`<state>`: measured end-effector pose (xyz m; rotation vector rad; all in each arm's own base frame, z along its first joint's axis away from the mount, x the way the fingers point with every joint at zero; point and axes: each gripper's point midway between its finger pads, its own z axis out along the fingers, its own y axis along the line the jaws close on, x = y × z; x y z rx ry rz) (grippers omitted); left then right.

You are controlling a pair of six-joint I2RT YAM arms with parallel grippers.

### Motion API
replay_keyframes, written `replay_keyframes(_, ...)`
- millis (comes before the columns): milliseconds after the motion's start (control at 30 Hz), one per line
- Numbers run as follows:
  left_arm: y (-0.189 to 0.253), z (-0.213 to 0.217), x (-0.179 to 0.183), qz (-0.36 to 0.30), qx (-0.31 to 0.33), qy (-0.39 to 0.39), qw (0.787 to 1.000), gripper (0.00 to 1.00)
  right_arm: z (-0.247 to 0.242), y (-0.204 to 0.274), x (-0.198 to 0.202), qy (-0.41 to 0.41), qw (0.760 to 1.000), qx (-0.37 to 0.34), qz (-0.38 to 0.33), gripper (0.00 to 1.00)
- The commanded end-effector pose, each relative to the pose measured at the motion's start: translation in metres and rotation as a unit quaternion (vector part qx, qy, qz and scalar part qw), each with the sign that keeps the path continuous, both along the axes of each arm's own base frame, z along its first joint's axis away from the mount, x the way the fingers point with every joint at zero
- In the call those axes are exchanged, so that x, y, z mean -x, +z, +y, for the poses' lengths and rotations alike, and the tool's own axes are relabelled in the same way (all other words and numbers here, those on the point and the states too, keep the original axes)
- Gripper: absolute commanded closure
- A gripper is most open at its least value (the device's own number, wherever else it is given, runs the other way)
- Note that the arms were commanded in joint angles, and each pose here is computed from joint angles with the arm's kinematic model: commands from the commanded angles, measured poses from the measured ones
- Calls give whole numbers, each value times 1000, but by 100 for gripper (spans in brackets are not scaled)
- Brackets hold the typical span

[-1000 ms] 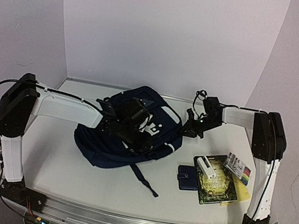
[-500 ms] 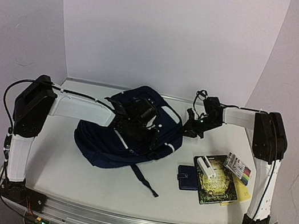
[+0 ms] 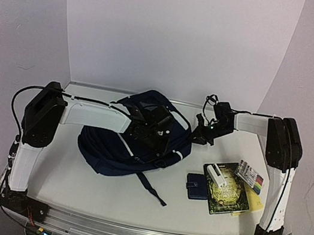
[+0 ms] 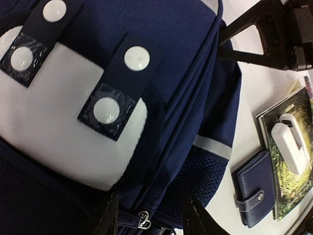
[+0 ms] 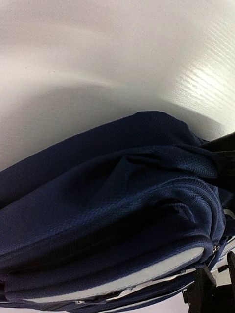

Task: Pack the student bag
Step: Unzip the student bag at the center of the board.

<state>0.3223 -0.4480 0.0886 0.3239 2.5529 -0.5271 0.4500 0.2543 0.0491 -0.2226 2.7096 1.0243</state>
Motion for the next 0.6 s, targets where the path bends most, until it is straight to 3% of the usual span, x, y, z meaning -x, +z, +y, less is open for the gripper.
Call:
replay_keyframes(0, 13, 27, 0, -22, -41, 50, 998, 54, -3, 28, -3, -8, 1000, -1, -28, 100)
replay_keyframes(400, 3, 39, 3, 3, -36, 125, 992, 57, -3, 28, -2, -8, 1000, -2, -30, 100)
replay_keyframes(567, -7, 28, 16, 23, -58, 41, 997, 61, -4, 28, -2, -7, 999, 1, -33, 100)
